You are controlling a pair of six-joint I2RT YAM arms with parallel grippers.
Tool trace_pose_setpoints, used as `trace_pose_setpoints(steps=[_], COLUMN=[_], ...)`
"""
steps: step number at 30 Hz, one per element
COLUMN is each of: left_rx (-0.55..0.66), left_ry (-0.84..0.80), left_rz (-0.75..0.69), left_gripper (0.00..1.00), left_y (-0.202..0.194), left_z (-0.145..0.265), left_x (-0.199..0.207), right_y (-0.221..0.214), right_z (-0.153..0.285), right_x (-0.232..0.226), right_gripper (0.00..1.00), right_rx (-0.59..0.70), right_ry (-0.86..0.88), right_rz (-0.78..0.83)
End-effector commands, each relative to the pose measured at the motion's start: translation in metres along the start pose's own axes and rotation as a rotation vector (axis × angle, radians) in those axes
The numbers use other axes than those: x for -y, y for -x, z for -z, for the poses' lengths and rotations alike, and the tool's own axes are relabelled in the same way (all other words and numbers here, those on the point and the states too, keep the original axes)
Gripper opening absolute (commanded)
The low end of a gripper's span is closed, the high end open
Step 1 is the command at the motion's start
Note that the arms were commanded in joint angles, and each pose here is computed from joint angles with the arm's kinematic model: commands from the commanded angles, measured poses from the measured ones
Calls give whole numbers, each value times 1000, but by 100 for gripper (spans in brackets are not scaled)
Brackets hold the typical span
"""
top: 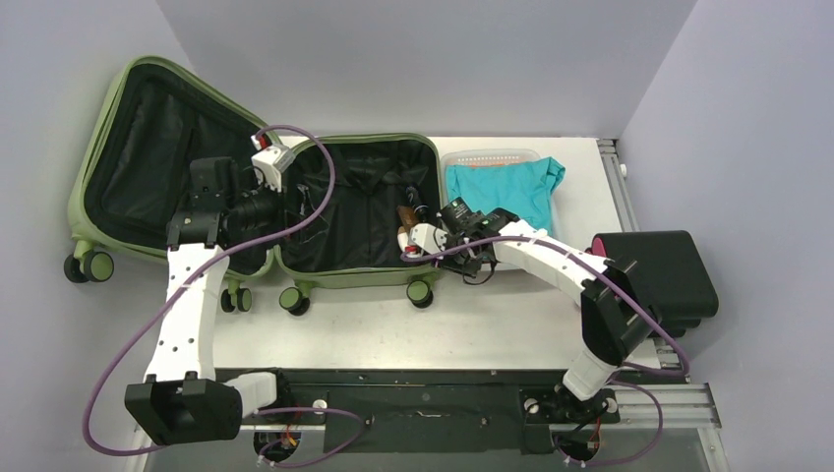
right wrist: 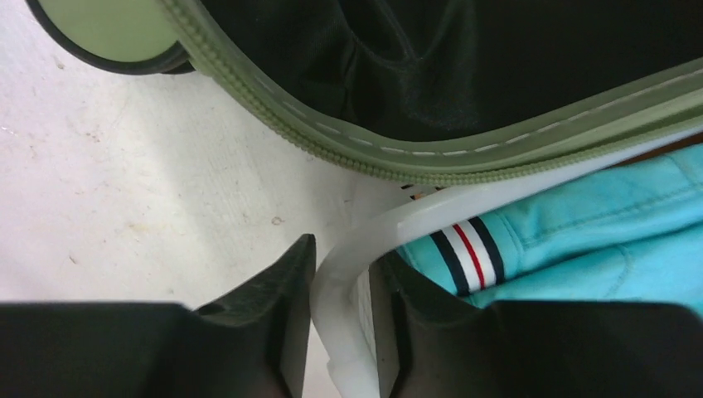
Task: Open, take out, and arrange the luggage
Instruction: Move the bin to the corner of the board.
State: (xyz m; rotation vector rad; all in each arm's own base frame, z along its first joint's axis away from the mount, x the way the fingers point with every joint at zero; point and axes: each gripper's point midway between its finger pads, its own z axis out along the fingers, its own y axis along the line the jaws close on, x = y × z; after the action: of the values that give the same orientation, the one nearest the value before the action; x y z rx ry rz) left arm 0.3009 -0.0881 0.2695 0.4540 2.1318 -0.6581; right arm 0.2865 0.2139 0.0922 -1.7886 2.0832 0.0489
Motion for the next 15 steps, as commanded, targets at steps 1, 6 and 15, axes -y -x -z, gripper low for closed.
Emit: trace_pose_setpoints(steps=[1,6,15], left_rx=[58,66,70], left_ry=[-6,-8,-14], left_rz=[-31,-33,-27], left_gripper=[96,96,96], left_y=[12,14,14], left_z=[8,10,8], left_x=[7,8,9], right_y=[-8,-15,-39], right_z=[-3,7,25], right_x=[23,38,86], right_gripper=[21,4,0], right_rx=[-36,-28,-18], right_ry=[-56,-50,-94], right_rz=[-61,-120,-233])
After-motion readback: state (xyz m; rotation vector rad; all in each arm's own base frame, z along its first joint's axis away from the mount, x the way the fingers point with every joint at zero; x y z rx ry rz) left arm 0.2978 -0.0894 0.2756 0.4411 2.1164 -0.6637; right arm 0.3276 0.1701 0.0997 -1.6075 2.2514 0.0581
